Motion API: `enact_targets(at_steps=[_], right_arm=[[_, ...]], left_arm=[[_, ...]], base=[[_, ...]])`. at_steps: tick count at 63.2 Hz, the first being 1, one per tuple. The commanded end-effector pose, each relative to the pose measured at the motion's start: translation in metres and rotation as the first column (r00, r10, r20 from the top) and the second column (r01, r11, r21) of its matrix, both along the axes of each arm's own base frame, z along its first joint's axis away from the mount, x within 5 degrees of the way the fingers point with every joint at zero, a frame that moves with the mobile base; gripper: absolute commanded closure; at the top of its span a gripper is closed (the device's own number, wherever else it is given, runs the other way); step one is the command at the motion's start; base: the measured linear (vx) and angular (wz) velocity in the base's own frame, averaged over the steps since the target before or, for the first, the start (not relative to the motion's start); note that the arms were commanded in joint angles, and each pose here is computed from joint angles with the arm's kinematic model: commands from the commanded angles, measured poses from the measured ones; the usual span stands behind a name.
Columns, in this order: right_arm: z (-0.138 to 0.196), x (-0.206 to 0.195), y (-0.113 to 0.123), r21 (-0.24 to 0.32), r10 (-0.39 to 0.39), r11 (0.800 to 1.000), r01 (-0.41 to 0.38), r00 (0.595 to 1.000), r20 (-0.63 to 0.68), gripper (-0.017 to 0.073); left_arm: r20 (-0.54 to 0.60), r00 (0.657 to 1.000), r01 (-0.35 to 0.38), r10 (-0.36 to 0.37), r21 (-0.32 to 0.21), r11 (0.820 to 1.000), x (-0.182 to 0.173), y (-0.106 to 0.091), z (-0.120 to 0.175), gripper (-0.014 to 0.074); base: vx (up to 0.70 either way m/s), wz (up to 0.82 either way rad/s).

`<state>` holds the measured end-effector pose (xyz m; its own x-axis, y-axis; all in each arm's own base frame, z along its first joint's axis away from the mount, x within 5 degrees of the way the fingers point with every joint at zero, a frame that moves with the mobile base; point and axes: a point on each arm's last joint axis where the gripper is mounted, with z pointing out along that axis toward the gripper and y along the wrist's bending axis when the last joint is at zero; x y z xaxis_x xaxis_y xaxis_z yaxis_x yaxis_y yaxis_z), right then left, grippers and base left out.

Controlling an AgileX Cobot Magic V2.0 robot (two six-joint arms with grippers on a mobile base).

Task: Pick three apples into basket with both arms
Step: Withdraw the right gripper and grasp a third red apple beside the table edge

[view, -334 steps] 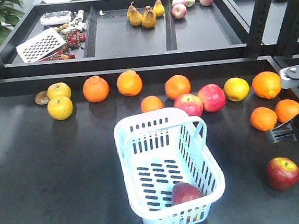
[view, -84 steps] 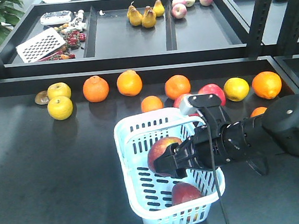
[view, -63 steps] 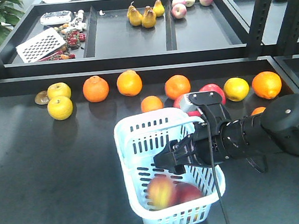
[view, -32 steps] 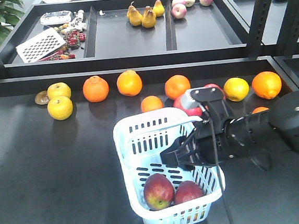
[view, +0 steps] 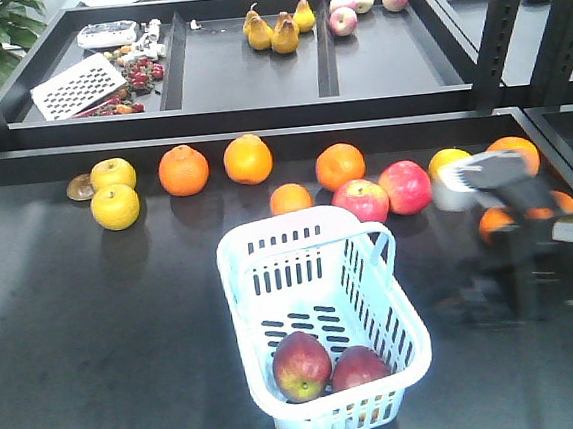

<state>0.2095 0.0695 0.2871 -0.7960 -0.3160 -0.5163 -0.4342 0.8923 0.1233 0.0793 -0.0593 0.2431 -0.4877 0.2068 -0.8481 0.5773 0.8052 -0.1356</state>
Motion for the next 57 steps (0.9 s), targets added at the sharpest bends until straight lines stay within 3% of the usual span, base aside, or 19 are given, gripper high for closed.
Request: enact_targets(at_steps=[1,4,9,13,23,32,42,51,57], right_arm=[[0.017,-0.008,-0.033,-0.149,-0.172,0.972,0.18,0.983,0.069,0.0564],[0.019,-0.012,-0.049,-0.226,-0.243,0.94,0.258,0.966,0.091,0.0564],[0.017,-0.016,-0.069,-0.28,-0.364,0.884,0.374,0.927,0.088,0.0564],[0.012,-0.017,-0.083,-0.289,-0.455,0.841,0.457,0.887,0.078,0.0562],[-0.001,-0.012,-0.115,-0.265,-0.587,0.766,0.586,0.805,0.082,0.0531],[-0.015,-0.007,-0.142,-0.255,-0.697,0.691,0.677,0.717,0.013,0.041],[-0.039,0.0,-0.164,-0.278,-0.757,0.643,0.714,0.647,-0.089,0.0157],[-0.069,0.008,-0.175,-0.335,-0.765,0.641,0.69,0.608,-0.213,-0.0079],[-0.088,0.014,-0.178,-0.364,-0.756,0.654,0.663,0.594,-0.276,-0.0162]], left_arm=[[0.053,0.998,-0.036,0.039,-0.058,0.998,0.004,0.0,0.012,0.06],[0.053,0.998,-0.036,0.039,-0.058,0.998,0.004,0.0,0.012,0.06],[0.054,0.998,-0.036,0.039,-0.059,0.998,0.004,0.0,0.012,0.06],[0.054,0.998,-0.036,0.039,-0.059,0.998,0.004,0.0,0.012,0.06],[0.054,0.998,-0.036,0.039,-0.059,0.998,0.004,0.0,0.012,0.06],[0.054,0.998,-0.036,0.039,-0.059,0.998,0.004,0.0,0.012,0.06],[0.054,0.998,-0.036,0.039,-0.059,0.998,0.004,0.0,0.012,0.06],[0.053,0.998,-0.036,0.04,-0.061,0.997,0.004,0.0,0.012,0.06],[0.046,0.998,-0.037,0.041,-0.074,0.997,0.004,-0.001,0.012,0.06]], base=[[0.0,0.0],[0.0,0.0],[0.0,0.0],[0.0,0.0],[0.0,0.0],[0.0,0.0],[0.0,0.0],[0.0,0.0],[0.0,0.0]])
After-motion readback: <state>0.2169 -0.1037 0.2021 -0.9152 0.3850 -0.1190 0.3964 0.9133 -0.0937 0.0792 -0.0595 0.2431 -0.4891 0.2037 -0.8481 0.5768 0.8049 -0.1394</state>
